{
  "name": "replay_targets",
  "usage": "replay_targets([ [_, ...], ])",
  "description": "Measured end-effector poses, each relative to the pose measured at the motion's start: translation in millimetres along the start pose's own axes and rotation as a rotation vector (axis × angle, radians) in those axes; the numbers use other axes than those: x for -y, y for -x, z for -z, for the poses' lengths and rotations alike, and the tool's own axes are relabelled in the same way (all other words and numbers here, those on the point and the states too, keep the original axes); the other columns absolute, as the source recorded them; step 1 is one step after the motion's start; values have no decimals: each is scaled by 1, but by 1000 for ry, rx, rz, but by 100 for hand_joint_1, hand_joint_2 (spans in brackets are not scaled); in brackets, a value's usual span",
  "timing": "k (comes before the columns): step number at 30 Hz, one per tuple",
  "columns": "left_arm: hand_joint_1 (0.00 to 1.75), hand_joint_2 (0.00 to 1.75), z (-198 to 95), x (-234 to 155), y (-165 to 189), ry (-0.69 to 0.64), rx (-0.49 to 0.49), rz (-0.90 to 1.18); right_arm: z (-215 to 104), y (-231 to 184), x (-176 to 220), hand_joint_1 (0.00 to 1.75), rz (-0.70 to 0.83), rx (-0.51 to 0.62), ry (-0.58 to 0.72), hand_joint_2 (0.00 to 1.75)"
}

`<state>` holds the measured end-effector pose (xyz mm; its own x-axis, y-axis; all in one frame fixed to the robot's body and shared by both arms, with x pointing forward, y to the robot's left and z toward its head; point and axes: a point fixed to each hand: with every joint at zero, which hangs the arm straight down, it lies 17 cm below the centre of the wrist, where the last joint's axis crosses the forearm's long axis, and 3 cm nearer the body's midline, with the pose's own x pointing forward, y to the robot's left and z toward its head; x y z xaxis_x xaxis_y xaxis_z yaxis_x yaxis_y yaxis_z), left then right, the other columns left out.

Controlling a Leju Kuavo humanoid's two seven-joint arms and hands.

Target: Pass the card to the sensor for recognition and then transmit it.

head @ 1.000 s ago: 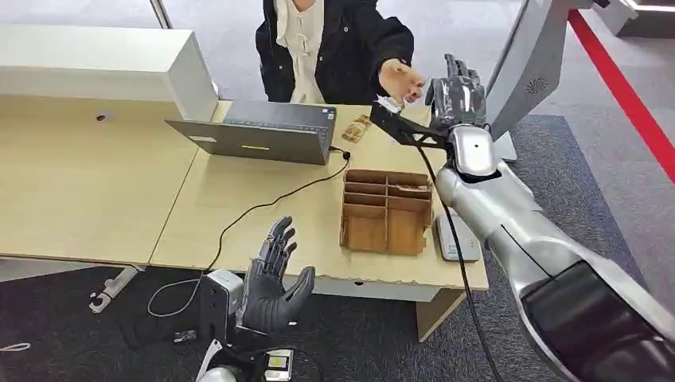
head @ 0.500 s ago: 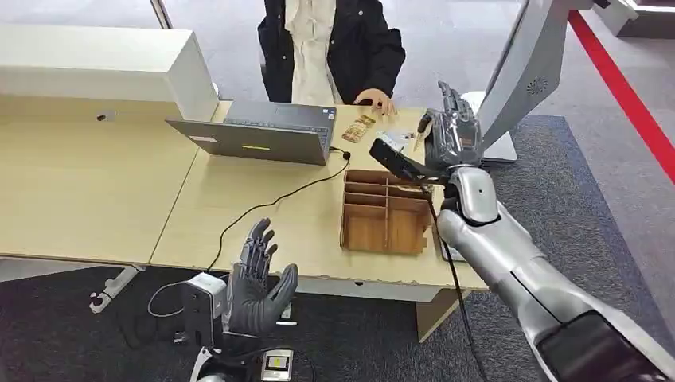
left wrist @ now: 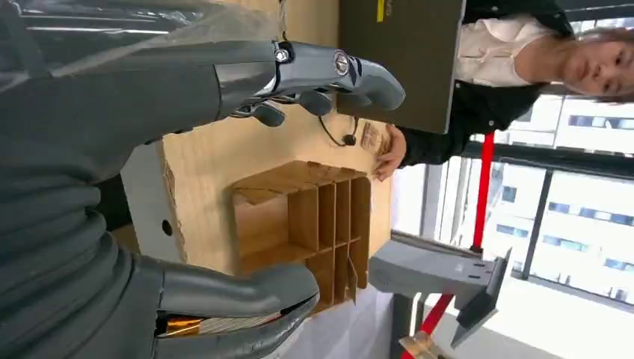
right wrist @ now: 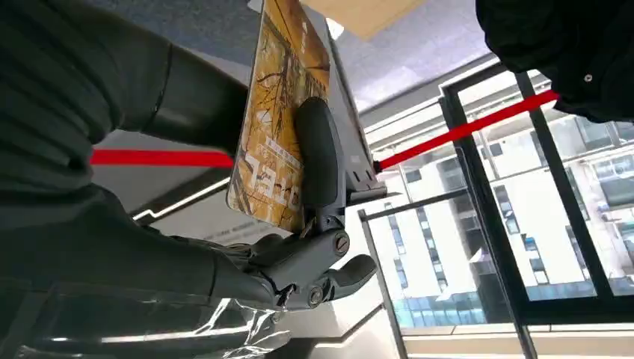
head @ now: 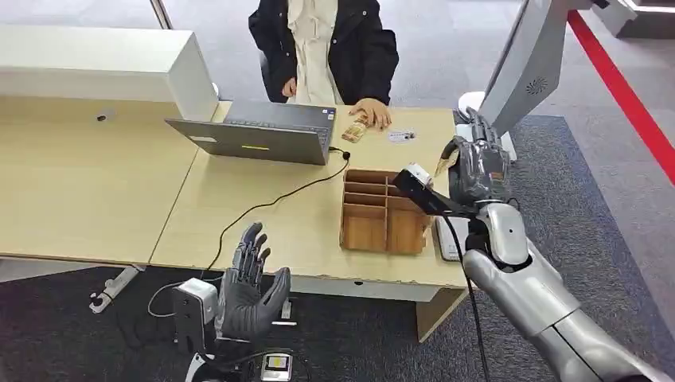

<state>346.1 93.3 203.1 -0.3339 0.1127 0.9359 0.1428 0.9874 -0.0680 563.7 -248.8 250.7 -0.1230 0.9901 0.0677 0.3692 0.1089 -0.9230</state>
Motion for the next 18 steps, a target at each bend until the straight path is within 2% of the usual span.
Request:
replay_targets([
  [7,0,175,-1,-8,-1,-37,3,9,5,10,15,175,25,-27,26,175],
  [18,0,175,-4,-10,0,-44,-3,8,4,31,-15,175,19,-84,-53,175],
])
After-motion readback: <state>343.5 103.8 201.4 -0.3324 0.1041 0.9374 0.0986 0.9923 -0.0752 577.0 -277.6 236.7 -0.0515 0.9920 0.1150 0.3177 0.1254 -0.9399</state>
